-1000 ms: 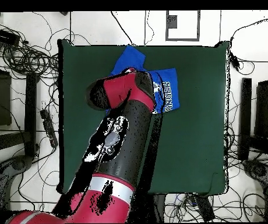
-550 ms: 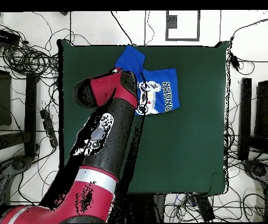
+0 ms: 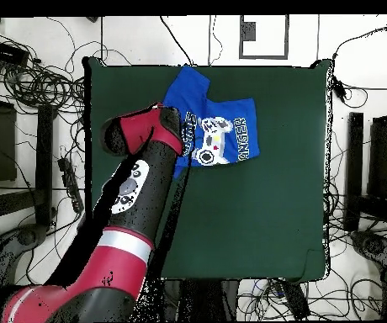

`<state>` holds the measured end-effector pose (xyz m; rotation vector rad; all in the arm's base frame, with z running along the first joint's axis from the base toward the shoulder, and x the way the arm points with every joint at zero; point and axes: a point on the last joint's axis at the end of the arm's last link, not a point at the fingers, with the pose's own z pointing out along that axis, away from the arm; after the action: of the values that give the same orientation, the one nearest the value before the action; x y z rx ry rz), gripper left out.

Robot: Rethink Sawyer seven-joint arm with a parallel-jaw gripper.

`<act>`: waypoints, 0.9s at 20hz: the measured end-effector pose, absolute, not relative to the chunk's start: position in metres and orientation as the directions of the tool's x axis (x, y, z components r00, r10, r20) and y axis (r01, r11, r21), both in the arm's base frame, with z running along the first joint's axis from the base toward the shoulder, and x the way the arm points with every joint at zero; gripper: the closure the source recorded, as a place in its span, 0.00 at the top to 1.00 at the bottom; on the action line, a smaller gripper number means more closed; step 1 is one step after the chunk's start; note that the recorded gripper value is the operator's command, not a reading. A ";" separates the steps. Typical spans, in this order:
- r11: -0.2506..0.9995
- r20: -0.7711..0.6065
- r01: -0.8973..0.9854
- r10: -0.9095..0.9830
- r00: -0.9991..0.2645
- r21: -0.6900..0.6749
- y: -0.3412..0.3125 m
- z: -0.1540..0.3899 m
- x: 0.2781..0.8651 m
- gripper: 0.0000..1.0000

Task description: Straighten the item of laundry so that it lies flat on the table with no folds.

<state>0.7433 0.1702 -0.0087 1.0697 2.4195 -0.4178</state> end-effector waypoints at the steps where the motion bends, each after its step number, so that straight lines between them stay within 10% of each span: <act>1: 0.650 -0.518 0.755 0.616 -0.593 -0.090 0.171 -0.012 0.742 1.00; 18: 0.606 -0.484 0.787 0.657 -0.579 -0.119 0.166 -0.057 0.725 1.00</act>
<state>0.7248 0.1662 -0.0569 1.1548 2.4413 -0.4551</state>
